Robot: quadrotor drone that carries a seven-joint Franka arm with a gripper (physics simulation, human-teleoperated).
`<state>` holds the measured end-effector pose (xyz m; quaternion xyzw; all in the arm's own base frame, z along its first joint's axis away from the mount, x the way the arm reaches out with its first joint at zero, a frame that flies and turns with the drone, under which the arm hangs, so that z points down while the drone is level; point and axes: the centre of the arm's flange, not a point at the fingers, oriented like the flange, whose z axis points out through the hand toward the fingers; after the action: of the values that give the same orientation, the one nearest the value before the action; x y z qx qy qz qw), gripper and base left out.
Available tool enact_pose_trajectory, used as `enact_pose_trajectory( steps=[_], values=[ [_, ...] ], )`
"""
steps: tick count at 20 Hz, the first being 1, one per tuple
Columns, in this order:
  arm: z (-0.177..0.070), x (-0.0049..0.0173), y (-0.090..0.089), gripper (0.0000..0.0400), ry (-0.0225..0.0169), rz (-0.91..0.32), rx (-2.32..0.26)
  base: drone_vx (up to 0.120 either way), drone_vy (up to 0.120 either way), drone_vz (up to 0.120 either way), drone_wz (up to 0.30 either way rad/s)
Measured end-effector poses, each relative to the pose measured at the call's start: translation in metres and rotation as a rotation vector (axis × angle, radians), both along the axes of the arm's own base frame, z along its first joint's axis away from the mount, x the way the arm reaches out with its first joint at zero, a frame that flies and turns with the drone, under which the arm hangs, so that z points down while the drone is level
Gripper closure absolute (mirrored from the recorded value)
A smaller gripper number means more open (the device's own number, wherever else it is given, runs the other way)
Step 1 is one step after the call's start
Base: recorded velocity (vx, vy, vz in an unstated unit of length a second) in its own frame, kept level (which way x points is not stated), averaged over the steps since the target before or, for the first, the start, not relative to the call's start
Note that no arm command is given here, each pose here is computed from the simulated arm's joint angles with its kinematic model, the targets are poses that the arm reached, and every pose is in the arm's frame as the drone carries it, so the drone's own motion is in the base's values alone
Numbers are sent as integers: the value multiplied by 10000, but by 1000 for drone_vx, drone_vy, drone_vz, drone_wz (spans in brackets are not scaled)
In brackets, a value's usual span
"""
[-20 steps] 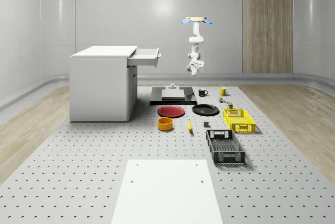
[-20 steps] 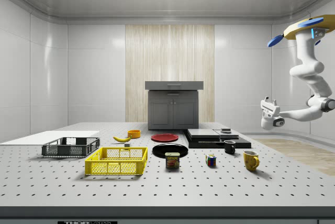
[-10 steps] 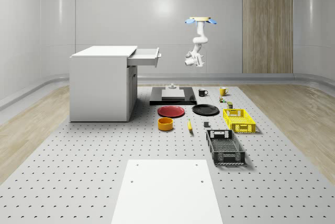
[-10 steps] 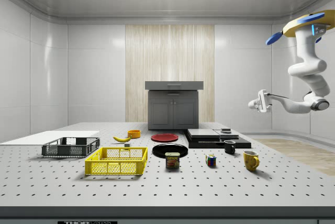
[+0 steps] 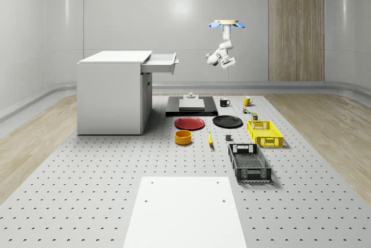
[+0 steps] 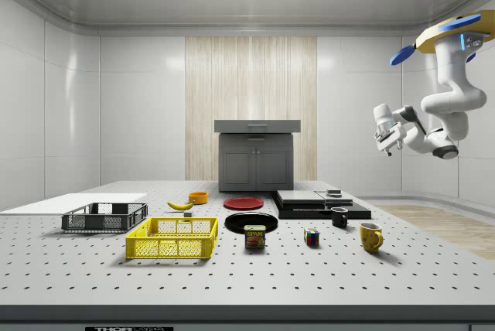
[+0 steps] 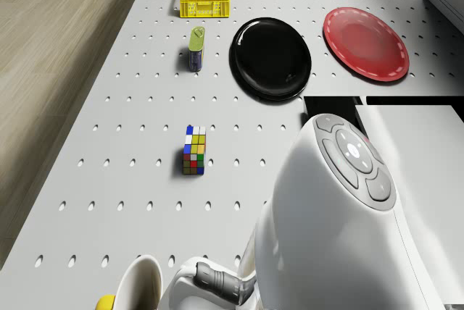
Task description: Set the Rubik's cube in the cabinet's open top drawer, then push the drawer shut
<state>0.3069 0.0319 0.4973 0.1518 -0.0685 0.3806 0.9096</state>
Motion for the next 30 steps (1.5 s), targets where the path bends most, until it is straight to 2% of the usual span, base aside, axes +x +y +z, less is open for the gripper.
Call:
enact_pose_trajectory(
  steps=[5, 11, 22, 24, 30],
  values=[
    [-51, 0, -188, 0, 44, -56, -1974, 120, 120, -120, 0],
    [-62, -1, -276, 0, 72, -77, -2873, 120, 120, -120, 0],
    [-65, -1, -315, 0, 88, -84, -3269, 120, 120, -120, 0],
    [-65, -1, -317, 0, 89, -84, -3288, 120, 20, -120, 0],
    [-65, -1, -320, 0, 90, -84, -3317, 120, 0, 0, 0]
  ],
)
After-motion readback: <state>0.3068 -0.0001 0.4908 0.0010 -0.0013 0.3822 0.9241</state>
